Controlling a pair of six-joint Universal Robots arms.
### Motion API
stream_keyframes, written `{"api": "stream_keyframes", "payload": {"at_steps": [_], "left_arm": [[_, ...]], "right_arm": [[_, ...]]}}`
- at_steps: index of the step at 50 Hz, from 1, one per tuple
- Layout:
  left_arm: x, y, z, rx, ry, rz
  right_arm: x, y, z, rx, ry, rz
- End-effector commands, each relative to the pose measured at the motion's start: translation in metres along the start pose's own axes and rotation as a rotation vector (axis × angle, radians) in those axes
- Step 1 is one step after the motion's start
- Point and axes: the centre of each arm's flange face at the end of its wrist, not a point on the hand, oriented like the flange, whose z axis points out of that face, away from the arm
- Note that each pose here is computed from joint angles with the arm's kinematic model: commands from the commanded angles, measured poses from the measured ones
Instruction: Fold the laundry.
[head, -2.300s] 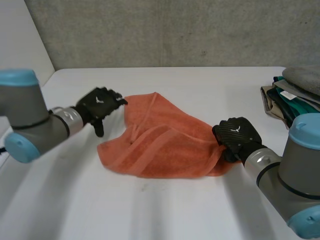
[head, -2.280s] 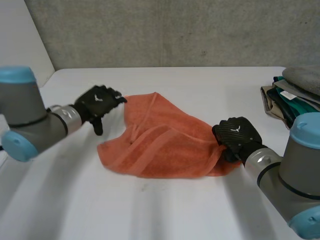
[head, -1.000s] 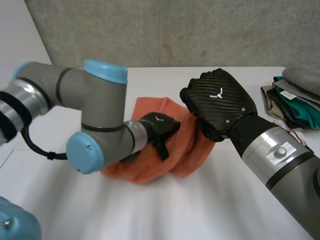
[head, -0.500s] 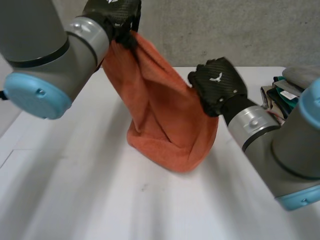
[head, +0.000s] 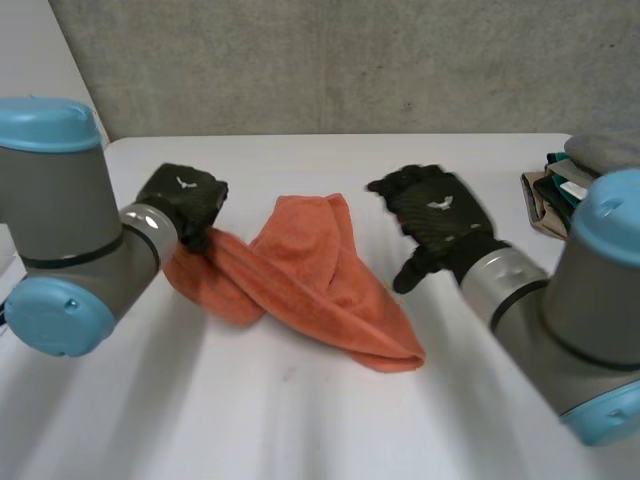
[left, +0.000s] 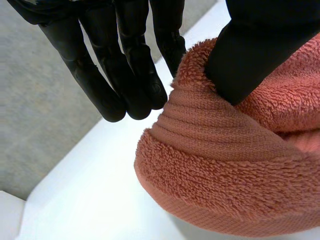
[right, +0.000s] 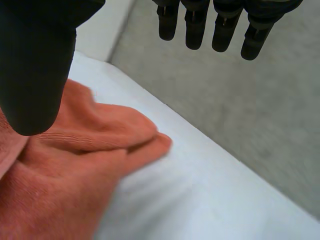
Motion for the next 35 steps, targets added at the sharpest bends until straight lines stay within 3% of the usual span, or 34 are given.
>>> {"api": "stream_keyframes", "payload": {"at_steps": [1, 8, 19, 28, 32, 35], "left_arm": [[-0.019, -0.046, -0.026, 0.134, -0.034, -0.038], [-0.024, -0.108, -0.069, 0.319, -0.027, -0.082], [-0.016, -0.159, -0.103, 0.424, -0.014, -0.093], [-0.024, -0.192, -0.131, 0.513, -0.056, -0.126], [-0.031, -0.198, -0.138, 0.531, -0.073, -0.143], [-0.046, -0.197, -0.143, 0.533, -0.109, -0.159]], "right_arm": [[0.025, 0.019, -0.020, -0.191, 0.125, 0.286], [0.002, 0.055, -0.043, -0.339, 0.096, 0.485], [-0.046, 0.066, -0.026, -0.240, 0.012, 0.684], [-0.054, 0.085, 0.003, -0.214, 0.204, 0.664], [-0.036, 0.078, 0.011, -0.149, 0.348, 0.641], [0.007, 0.041, 0.009, -0.028, 0.443, 0.579]]}}
